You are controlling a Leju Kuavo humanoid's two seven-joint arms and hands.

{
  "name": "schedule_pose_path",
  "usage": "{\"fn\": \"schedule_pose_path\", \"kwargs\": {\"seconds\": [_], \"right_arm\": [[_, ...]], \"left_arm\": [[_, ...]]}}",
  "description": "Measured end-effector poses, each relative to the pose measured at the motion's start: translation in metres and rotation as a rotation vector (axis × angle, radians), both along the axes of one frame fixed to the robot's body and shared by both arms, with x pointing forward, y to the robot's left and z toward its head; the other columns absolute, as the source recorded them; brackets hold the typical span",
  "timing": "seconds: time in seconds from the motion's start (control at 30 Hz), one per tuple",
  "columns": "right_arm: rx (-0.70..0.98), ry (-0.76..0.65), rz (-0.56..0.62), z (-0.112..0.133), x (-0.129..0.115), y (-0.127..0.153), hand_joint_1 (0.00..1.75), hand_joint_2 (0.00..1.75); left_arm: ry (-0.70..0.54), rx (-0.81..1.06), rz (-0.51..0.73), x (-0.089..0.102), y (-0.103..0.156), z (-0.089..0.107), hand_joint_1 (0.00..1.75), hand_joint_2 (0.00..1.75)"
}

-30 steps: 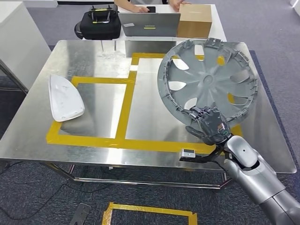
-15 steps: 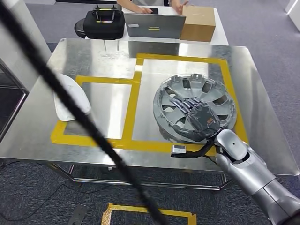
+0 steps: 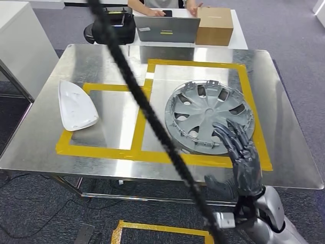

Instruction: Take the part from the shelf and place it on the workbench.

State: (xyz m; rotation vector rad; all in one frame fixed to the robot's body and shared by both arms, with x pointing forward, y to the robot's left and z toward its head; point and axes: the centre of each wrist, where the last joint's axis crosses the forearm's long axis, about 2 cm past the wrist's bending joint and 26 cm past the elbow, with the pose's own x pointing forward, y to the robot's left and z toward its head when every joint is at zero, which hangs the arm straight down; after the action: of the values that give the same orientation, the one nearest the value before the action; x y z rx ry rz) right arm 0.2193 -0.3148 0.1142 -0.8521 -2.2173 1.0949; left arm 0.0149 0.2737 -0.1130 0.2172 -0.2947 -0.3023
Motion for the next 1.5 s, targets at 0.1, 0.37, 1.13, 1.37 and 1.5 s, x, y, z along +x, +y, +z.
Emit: {"fn": "schedule_pose_path", "kwargs": {"seconds": [0.1,0.37,1.13,1.37,1.5], "right_arm": [[0.150,-0.095,0.003,0.016,-0.032,0.020,0.00,0.00],[0.513,-0.114,-0.098,0.034,-0.079,0.034,0.00,0.00],[1.185,0.763,-1.011,-0.179,-0.166,0.017,0.00,0.00],[1.226,1.158,-1.225,-0.208,-0.187,0.058,0.00,0.00],[1.374,1.600,-1.227,-0.218,-0.196,0.082,0.00,0.00]], "left_arm": [[-0.003,-0.005,0.018,-0.002,-0.001,0.000,0.00,0.00],[-0.058,0.002,0.088,0.001,-0.012,0.001,0.00,0.00],[-0.134,-0.026,0.263,-0.006,-0.047,0.004,0.00,0.00],[-0.161,-0.014,0.265,-0.002,-0.046,0.004,0.00,0.00],[-0.159,-0.024,0.234,0.000,-0.045,0.004,0.00,0.00]]}}
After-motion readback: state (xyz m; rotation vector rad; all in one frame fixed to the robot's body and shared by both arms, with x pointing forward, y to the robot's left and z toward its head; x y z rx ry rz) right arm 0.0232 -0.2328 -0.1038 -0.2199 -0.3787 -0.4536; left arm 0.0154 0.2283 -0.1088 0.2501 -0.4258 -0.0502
